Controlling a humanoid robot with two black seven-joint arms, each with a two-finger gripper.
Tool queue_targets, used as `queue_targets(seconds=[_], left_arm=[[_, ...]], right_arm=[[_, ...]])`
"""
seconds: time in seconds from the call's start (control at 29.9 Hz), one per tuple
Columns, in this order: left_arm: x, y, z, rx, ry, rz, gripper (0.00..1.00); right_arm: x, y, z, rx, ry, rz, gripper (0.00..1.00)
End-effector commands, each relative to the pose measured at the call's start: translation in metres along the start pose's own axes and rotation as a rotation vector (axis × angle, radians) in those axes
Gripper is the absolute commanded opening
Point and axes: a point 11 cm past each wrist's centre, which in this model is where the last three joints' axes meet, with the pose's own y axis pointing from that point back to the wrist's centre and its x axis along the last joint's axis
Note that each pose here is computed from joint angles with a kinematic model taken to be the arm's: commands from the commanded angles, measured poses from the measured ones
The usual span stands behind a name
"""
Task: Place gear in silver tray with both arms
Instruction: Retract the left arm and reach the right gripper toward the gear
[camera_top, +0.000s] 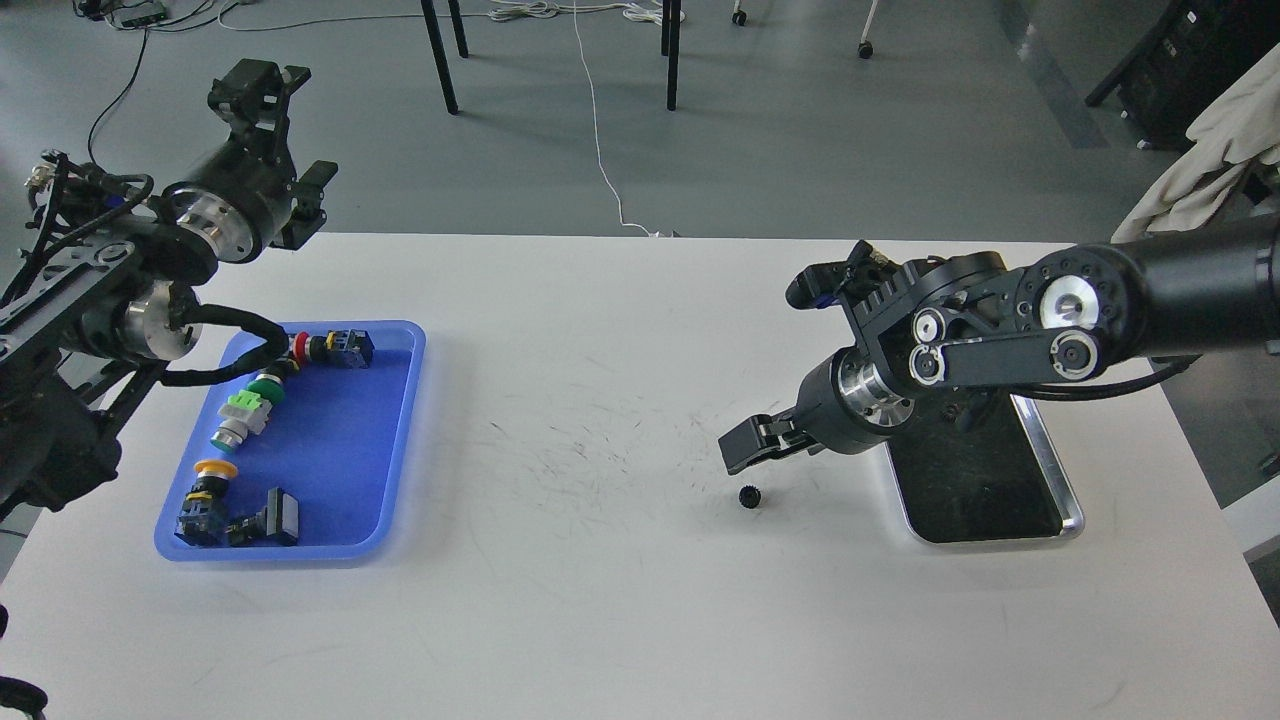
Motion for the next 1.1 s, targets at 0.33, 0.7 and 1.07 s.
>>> queue_targets(seconds=[0.33,0.7,1.07], left_arm=[[0.003,0.001,0.002,-0.016,-0.006,0.005,0.98],[0.003,0.001,0.002,-0.015,-0.007,0.003,0.98],[0.008,0.004,0.002,-0.023,-0.015,0.013,0.98]], right_arm=[[-0.005,-0.034,-0.002,-0.074,0.076,-0.042,0.93],[-0.006,-0.038,0.007,-0.093,0.064,-0.039,0.85],[-0.010,-0.043,0.001,-0.050,0.002,-0.045,0.85]])
